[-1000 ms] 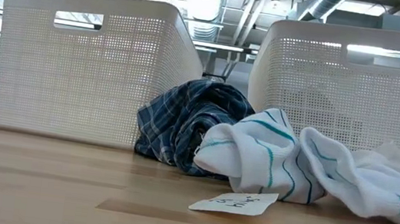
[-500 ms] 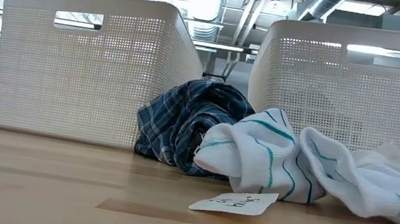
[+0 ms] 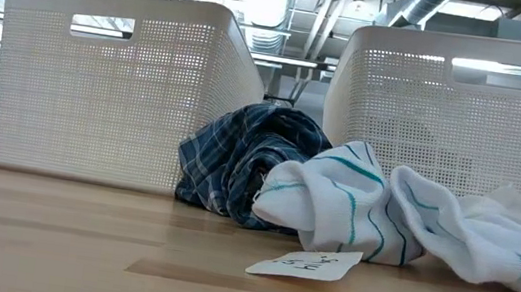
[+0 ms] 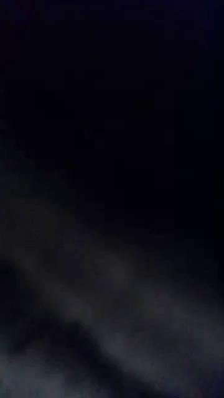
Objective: Sort clothes
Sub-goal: Put the black pants into the right white laundry bin
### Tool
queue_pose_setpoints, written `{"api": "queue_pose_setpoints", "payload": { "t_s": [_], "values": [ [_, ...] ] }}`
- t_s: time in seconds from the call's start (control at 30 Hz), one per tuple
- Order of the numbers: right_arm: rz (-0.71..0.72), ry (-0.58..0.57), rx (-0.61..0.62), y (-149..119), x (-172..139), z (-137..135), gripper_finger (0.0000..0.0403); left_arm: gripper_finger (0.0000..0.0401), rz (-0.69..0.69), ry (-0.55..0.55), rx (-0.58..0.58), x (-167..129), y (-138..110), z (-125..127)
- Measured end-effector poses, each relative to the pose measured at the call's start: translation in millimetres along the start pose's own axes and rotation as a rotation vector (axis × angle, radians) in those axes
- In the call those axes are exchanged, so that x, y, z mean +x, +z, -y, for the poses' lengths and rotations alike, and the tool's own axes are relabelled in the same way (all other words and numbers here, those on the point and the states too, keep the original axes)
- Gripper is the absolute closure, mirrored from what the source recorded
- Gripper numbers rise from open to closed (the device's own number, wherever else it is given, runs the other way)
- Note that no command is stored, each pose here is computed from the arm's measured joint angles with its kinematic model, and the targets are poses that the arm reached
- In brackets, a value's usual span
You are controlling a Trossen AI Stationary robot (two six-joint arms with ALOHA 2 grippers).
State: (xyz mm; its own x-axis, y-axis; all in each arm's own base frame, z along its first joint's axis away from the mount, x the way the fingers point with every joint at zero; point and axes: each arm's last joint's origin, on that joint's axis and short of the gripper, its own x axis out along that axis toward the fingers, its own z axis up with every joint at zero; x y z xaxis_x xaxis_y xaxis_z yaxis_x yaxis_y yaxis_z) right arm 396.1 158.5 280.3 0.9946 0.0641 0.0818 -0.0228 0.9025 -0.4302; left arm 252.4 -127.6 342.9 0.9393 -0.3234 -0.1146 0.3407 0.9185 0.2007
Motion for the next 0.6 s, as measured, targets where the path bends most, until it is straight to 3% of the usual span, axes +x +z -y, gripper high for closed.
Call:
{"api": "queue_pose_setpoints", "payload": {
  "t_s": [0.1,0.33,0.6],
  "values": [
    [-0.004,-0.005,-0.028,0.7,-0.7,-1.5,0.0314,0.0239,0.0,-0.005,-0.003,-0.2,0.3,1.6],
    [-0.037,-0.057,-0.043,3.4,-3.2,-4.9,0.0314,0.0188,0.006,0.043,0.073,-14.6,8.8,8.2],
    [-0.082,-0.116,-0.102,30.6,-21.7,-1.2,0.0314,0.0178,-0.032,0.144,0.083,-58.3,22.5,10.8]
  ]
}}
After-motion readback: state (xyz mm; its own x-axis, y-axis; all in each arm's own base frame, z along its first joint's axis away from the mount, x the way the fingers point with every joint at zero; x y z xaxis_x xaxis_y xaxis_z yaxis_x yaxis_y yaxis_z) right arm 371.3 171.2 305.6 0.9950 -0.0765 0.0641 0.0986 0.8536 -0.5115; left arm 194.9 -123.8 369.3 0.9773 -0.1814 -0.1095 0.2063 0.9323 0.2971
